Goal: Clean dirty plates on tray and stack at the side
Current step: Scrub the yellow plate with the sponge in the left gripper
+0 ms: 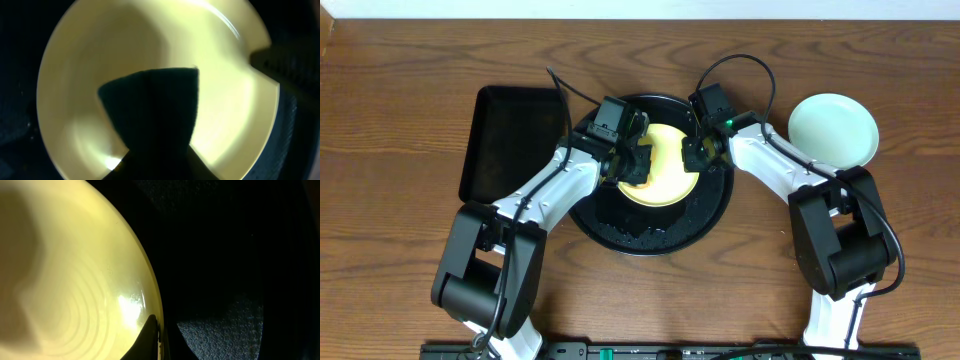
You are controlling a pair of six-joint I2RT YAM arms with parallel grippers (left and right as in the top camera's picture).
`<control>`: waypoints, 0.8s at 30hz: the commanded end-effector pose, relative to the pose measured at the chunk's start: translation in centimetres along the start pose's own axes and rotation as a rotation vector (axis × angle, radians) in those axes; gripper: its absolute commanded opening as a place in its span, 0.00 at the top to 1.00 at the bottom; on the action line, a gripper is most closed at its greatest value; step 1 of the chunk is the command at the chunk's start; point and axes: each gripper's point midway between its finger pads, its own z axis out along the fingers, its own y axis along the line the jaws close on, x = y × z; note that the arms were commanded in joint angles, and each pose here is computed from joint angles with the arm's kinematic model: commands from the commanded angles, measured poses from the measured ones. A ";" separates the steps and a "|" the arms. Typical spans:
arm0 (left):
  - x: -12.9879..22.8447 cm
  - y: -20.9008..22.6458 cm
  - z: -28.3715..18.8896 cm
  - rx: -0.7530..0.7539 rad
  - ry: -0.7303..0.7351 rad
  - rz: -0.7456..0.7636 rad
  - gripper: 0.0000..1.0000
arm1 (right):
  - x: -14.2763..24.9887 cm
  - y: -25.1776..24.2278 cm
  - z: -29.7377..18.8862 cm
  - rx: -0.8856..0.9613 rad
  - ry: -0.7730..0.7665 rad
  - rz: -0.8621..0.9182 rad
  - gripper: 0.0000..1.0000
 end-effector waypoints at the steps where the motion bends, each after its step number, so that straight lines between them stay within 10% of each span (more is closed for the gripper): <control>1: 1.4 0.5 0.5 -0.027 0.038 0.008 0.63 | 1.9 0.2 0.8 0.001 0.060 -0.013 0.99; 14: 1.4 0.4 0.6 -0.029 0.038 0.009 0.49 | 2.1 0.2 0.8 0.003 0.067 -0.013 0.99; 24: 2.7 0.7 0.8 -0.120 0.070 0.045 0.61 | 2.1 0.2 0.8 0.003 0.066 -0.013 0.99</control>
